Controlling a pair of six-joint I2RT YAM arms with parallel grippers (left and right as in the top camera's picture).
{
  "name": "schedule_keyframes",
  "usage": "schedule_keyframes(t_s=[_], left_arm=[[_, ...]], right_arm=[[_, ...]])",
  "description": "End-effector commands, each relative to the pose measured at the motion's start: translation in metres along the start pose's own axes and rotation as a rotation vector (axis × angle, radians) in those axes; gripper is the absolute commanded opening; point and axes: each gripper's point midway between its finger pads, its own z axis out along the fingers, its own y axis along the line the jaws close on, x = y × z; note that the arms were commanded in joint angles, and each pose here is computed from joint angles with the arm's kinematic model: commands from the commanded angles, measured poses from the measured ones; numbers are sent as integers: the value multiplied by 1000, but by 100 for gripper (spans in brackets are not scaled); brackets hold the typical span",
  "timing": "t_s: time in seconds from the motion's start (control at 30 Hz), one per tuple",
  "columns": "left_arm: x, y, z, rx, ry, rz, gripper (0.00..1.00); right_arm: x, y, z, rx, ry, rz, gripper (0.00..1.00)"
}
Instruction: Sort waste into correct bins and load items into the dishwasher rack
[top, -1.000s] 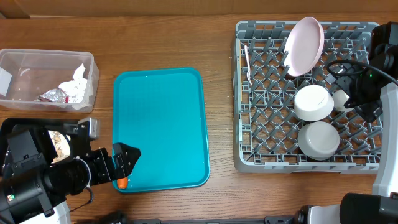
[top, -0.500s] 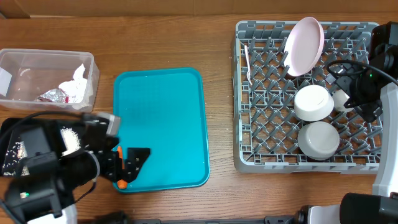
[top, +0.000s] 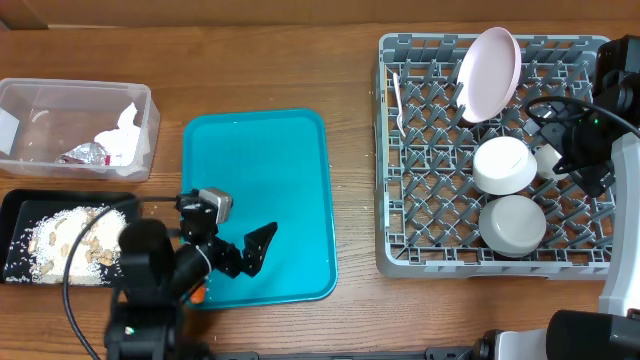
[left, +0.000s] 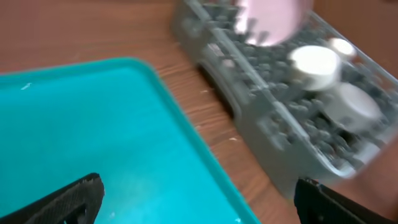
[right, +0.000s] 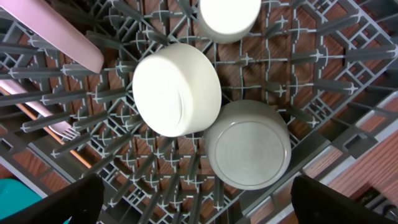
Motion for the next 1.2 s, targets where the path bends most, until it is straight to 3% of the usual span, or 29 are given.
schedule_keyframes(t_s=[0.0, 0.3, 0.57, 0.97, 1.17], left_arm=[[13, 33, 1, -193, -78, -127, 100], [21, 59, -12, -392, -213, 77, 100], [36, 72, -14, -443, -284, 88, 100], [11, 78, -37, -494, -440, 102, 100], [11, 87, -42, -541, -445, 93, 100]], right_arm=[[-1, 0, -1, -4, -4, 1, 100], [-1, 0, -1, -4, -4, 1, 100], [-1, 0, -1, -4, -4, 1, 100], [-1, 0, -1, -4, -4, 1, 100], [-1, 0, -1, -4, -3, 1, 100]])
